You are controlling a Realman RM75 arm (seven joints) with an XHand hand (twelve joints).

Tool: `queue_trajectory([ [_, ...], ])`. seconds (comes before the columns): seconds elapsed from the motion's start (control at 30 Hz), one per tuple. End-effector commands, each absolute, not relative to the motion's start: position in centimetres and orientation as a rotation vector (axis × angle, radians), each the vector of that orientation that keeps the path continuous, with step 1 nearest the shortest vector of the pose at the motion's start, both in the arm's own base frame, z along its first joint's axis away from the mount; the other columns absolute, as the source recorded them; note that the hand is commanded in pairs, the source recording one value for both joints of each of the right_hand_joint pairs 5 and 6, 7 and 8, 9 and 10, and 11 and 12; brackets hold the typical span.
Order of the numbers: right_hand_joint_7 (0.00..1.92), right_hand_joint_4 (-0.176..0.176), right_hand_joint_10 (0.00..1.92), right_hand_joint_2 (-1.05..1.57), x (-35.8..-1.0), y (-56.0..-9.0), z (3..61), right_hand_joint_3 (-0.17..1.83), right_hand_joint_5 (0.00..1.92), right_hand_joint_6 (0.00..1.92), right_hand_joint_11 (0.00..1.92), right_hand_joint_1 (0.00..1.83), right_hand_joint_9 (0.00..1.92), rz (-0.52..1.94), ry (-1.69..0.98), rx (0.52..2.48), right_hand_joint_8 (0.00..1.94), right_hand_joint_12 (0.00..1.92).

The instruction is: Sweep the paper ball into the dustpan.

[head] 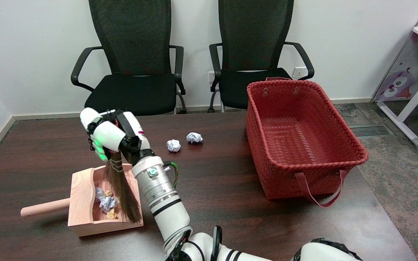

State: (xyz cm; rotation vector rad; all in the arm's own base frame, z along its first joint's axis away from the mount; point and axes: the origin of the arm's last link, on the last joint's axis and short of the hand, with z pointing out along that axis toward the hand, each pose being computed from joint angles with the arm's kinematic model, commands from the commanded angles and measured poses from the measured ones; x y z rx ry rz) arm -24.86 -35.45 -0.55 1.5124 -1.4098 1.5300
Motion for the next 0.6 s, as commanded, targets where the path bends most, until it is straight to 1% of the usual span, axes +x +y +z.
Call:
queue_trajectory([
  [0.03, 1.92, 0.036, 1.92, 1.57, -22.7, -35.2, 2.2, 1.79, 1.92, 1.92, 1.92, 0.65, 1.92, 1.808, -1.514, 1.418, 1.92, 1.92],
  [0.17, 1.92, 0.039, 1.92, 1.57, -22.1, -35.2, 3.9, 1.77, 1.92, 1.92, 1.92, 0.65, 1.92, 1.837, -1.466, 1.455, 1.92, 1.92],
  [0.33, 1.92, 0.059, 1.92, 1.57, -20.7, -35.5, 6.4, 1.65, 1.92, 1.92, 1.92, 0.69, 1.92, 1.863, -1.432, 1.518, 1.92, 1.92],
  [0.5, 1.92, 0.06, 1.92, 1.57, -19.8, -35.5, 9.6, 1.63, 1.92, 1.92, 1.92, 0.7, 1.92, 1.933, -1.442, 1.477, 1.92, 1.92],
  [0.6, 1.92, 0.063, 1.92, 1.57, -19.4, -35.8, 11.2, 1.63, 1.92, 1.92, 1.92, 0.7, 1.92, 1.92, -1.464, 1.47, 1.92, 1.92],
])
